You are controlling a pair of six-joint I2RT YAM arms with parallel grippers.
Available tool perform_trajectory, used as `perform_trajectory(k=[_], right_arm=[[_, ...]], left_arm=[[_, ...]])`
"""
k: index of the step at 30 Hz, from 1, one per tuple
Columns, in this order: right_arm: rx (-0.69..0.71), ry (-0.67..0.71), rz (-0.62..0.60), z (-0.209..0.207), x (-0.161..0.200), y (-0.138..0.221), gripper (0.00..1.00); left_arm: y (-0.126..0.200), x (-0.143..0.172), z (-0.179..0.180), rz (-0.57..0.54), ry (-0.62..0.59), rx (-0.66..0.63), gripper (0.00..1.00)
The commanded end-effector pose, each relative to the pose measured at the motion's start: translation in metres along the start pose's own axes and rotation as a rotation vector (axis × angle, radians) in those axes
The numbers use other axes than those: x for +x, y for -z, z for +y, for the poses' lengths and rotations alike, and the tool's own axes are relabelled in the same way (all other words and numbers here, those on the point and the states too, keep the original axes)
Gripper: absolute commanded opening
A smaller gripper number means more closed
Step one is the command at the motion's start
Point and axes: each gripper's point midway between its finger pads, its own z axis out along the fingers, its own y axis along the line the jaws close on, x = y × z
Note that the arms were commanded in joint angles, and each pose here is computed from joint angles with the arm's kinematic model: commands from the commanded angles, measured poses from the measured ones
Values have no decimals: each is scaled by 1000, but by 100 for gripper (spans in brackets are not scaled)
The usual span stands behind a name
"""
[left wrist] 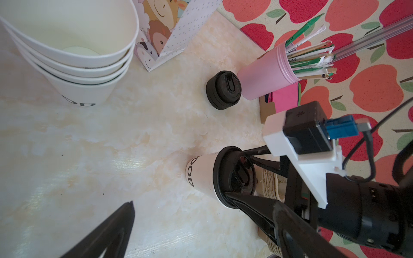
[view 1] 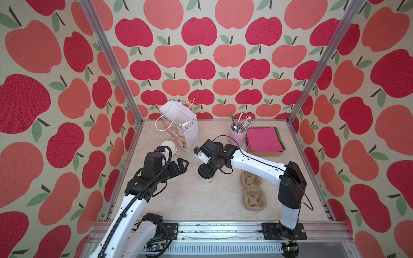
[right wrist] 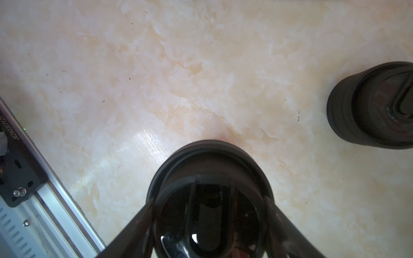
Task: Pack a coffee takeout order
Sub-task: Close the lid on the coffee cup.
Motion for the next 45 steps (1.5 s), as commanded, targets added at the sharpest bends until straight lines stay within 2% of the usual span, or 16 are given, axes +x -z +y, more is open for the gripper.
perform_trajectory(k=[1, 15, 31, 40, 45], right_arm=[[-5, 0, 60, 4, 13, -10, 72], [24, 5, 158, -2, 36, -27, 72], [6, -12, 342, 6, 93, -57, 69], [-4, -65, 483, 12, 133, -66, 68], [-2, -50, 472, 15, 133, -65, 68]], left_arm=[[-4, 4, 4, 19, 4, -2, 99], [-11, 5, 4, 36, 16, 3, 99], [-17, 6, 10, 42, 36, -13, 100], [-27, 14, 14, 71, 67, -4, 94], [-36, 21, 11, 102, 94, 39, 88]])
